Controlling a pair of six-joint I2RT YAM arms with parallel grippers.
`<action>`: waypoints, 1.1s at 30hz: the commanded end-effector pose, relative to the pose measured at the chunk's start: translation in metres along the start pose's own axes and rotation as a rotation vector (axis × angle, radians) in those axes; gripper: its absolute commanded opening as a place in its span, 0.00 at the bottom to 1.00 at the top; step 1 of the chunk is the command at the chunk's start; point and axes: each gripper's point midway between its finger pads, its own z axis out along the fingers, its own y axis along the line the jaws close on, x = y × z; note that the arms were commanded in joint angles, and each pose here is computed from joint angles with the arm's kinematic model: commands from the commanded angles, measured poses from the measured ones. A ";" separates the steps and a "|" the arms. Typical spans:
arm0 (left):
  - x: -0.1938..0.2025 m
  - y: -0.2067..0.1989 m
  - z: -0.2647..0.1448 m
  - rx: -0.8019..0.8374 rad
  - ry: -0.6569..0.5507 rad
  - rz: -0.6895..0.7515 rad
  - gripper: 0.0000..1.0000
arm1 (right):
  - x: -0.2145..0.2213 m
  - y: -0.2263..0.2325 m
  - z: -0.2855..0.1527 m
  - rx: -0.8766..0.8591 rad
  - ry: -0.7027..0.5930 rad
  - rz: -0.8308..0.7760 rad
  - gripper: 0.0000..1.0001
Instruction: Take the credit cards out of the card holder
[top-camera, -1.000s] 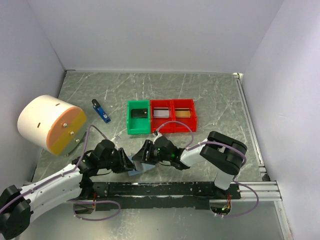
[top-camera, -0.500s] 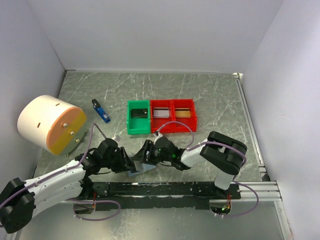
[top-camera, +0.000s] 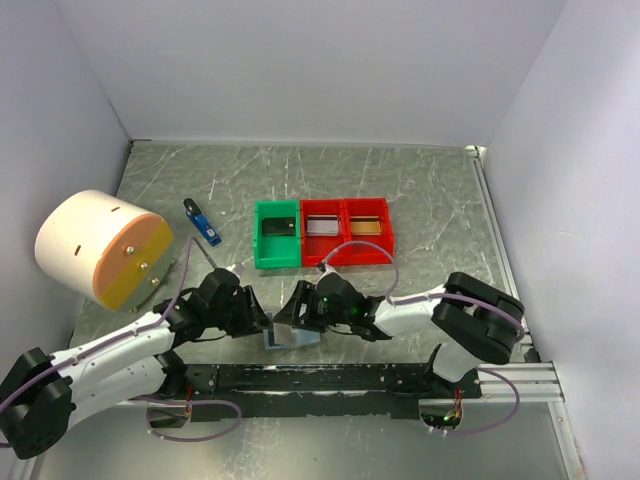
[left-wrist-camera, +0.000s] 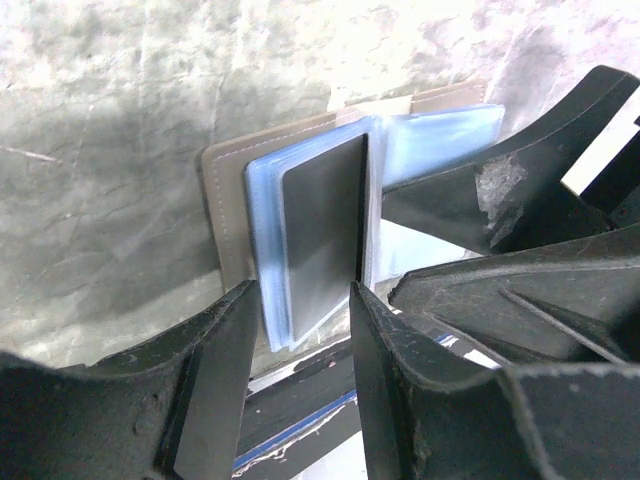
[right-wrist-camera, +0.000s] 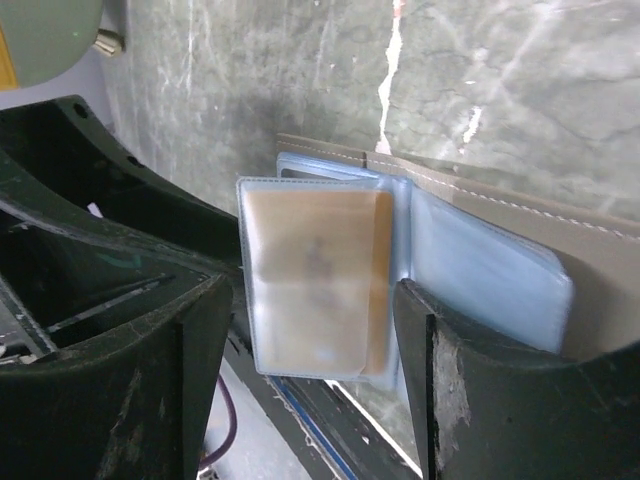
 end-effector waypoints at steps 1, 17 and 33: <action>-0.009 -0.023 -0.004 0.056 -0.011 0.067 0.53 | -0.004 -0.027 -0.014 0.127 -0.039 -0.019 0.67; 0.014 -0.073 0.025 0.165 0.110 0.192 0.53 | -0.035 -0.032 -0.065 0.163 -0.238 0.026 0.63; 0.012 -0.047 0.015 0.036 0.037 0.169 0.57 | -0.024 -0.007 -0.058 0.097 -0.127 -0.102 0.32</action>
